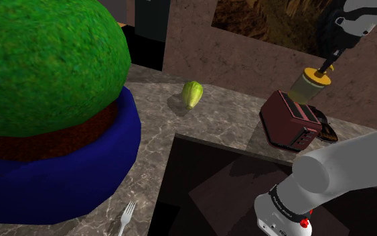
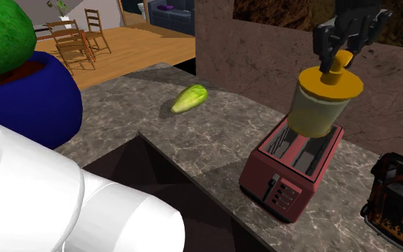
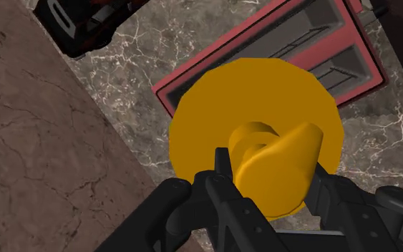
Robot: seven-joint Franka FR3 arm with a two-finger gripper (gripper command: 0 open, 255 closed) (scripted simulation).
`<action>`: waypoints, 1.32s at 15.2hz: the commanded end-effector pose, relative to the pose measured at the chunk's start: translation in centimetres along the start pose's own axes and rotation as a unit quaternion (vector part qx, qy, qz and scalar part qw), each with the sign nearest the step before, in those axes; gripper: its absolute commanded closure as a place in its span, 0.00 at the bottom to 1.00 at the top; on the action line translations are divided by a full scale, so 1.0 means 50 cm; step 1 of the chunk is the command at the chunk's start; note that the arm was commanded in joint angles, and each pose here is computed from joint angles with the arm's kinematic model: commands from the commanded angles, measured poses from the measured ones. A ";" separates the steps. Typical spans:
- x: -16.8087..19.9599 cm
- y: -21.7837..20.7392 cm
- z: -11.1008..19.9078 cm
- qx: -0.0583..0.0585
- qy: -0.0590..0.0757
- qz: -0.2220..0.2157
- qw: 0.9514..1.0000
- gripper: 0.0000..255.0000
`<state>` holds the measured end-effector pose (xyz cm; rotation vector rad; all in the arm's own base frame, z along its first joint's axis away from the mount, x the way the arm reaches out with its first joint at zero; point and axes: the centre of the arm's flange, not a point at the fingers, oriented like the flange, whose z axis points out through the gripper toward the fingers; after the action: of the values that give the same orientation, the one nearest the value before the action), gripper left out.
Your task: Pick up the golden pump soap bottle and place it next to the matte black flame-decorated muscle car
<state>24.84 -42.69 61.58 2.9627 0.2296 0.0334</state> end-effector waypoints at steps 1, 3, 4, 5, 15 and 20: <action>-0.052 0.017 0.015 0.000 0.000 -0.001 1.000 1.00; -0.100 0.036 0.027 0.000 0.000 -0.001 1.000 1.00; -0.124 0.045 0.032 0.000 0.000 -0.001 1.000 1.00; -0.148 0.055 0.038 0.000 0.000 -0.001 1.000 1.00; -0.389 0.148 0.094 0.000 0.000 -0.001 1.000 1.00; -0.509 0.195 0.122 0.000 0.000 -0.001 1.000 1.00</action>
<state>2.39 -56.33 57.14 2.9648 0.2266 0.0345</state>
